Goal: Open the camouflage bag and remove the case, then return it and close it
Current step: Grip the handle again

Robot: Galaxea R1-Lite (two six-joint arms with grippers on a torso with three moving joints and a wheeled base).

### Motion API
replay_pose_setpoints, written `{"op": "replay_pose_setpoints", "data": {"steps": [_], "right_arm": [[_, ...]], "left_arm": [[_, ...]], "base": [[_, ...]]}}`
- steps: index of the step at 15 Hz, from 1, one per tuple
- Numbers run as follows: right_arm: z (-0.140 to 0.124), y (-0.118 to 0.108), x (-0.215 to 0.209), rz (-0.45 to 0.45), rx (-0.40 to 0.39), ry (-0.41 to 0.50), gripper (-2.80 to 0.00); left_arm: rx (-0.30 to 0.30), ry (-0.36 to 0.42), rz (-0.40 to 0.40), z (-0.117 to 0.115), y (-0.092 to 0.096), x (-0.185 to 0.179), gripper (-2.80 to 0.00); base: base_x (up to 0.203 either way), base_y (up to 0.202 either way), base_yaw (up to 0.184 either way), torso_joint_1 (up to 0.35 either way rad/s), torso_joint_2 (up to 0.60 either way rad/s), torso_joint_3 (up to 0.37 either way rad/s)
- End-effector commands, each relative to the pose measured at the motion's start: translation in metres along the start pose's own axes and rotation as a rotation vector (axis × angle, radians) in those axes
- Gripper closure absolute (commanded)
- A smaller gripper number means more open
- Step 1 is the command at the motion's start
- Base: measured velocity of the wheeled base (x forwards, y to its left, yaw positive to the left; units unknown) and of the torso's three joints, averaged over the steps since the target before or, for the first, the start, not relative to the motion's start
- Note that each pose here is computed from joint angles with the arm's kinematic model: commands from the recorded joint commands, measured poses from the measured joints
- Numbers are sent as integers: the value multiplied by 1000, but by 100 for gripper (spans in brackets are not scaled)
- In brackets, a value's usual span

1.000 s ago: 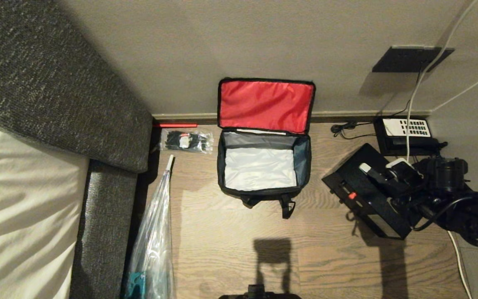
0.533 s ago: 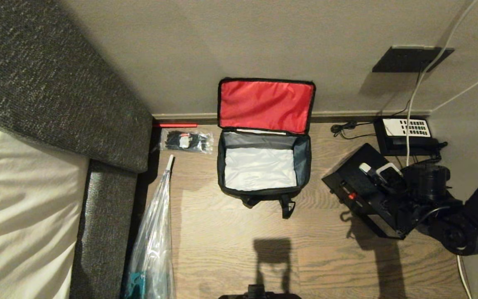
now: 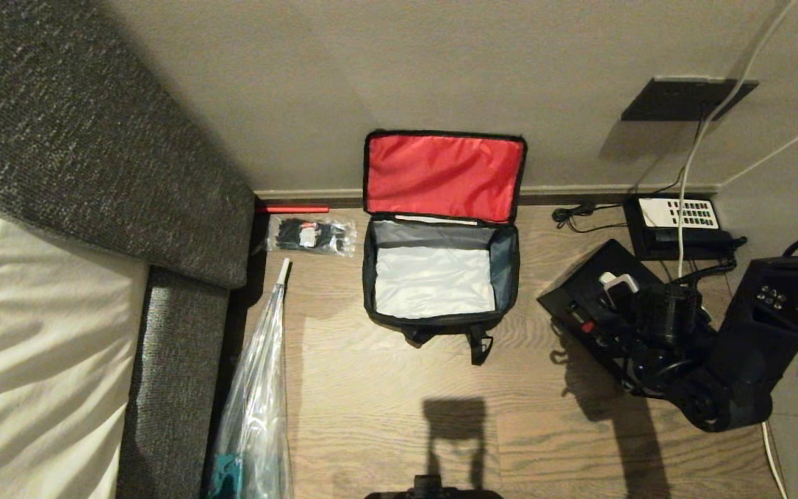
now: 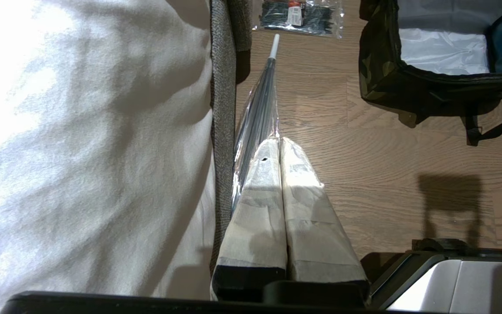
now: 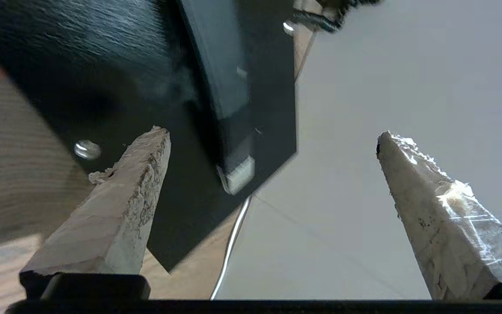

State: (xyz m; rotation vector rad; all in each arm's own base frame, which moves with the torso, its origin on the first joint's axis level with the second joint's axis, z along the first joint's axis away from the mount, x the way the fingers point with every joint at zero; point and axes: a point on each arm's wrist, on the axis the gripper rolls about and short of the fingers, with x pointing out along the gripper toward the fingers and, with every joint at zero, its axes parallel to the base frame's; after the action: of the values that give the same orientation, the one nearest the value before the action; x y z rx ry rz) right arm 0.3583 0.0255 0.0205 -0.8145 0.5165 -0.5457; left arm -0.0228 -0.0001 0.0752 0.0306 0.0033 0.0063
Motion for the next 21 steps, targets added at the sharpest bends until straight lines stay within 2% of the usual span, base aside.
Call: {"op": "replay_pose_setpoints", "data": {"steps": [1,4,7,9,12,14,17,21], "right_arm": [[3,11,10,-11,-7,-18,-280],[9,14,17,-64,-72,-69,-280],[12,19,24,-99,-80,-100,-280],[6,22,29,-108,-119,-90,-280],[7,24,36,-119,-114,-89,-280],[5,20,42,-133,-137,-77,-280],[7,7,55,-143,-134,-113,-280],[-1,-8,71,-152,-196,-121,-280]], "left_arm": [[0,0,0,-1,0,0,0],[0,0,1,-1,0,0,0],[0,0,1,-1,0,0,0],[0,0,0,-1,0,0,0],[0,0,0,-1,0,0,0],[0,0,0,-1,0,0,0],[0,1,0,-1,0,0,0],[0,1,0,0,0,0,0]], "base": [[0,0,0,0,0,0],[0,0,0,0,0,0],[0,0,0,0,0,0],[0,0,0,0,0,0],[0,0,0,0,0,0],[0,0,0,0,0,0],[0,0,0,0,0,0],[0,0,0,0,0,0]]}}
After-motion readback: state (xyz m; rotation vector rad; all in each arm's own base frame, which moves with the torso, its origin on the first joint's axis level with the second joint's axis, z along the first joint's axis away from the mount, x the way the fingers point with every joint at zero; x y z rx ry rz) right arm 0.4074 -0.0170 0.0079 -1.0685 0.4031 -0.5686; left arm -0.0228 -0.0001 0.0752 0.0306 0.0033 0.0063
